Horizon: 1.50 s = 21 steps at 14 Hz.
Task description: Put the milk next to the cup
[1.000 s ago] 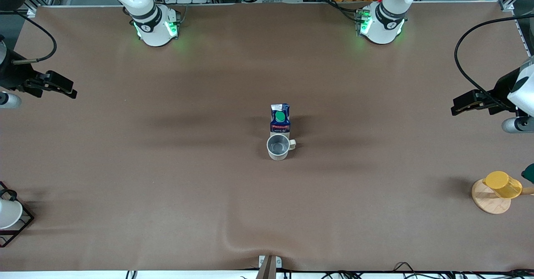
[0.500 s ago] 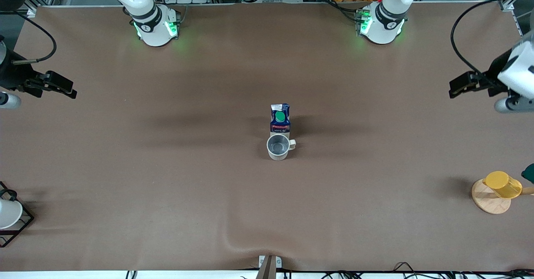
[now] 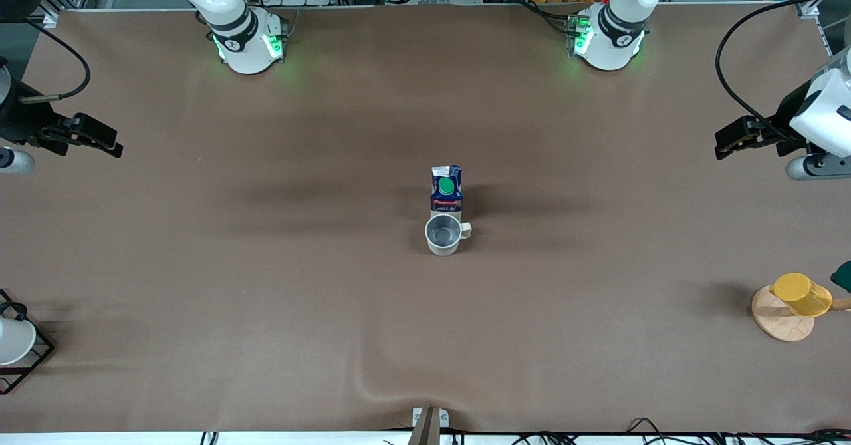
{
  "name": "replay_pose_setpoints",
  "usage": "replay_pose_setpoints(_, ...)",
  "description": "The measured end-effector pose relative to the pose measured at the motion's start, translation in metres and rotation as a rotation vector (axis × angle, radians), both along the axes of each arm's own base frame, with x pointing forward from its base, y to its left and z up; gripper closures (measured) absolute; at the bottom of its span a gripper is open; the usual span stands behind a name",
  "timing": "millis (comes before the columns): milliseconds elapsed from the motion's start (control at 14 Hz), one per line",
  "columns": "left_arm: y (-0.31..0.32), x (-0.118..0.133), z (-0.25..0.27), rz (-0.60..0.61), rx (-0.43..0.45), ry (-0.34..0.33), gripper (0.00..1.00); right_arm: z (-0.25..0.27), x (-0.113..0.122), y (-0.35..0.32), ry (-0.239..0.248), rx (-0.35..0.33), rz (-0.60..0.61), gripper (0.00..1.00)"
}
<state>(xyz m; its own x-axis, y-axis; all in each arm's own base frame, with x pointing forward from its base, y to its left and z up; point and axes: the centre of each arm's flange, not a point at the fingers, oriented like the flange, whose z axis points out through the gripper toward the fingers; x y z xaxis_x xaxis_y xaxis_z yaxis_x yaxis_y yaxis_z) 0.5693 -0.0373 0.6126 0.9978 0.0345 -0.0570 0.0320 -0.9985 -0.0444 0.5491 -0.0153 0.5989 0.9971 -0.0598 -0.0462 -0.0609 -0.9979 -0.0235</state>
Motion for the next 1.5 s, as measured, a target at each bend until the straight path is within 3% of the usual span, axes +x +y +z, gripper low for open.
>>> replay_pose_setpoints(857,-0.003,-0.004,0.014,-0.006,-0.002,-0.02,0.0,-0.001,0.0,0.0,0.001,0.0,0.0,0.0)
replay_pose_setpoints(1500,-0.015,-0.023,0.029,-0.03,-0.007,-0.011,0.0,-0.002,0.001,0.0,0.004,0.0,0.0,0.0)
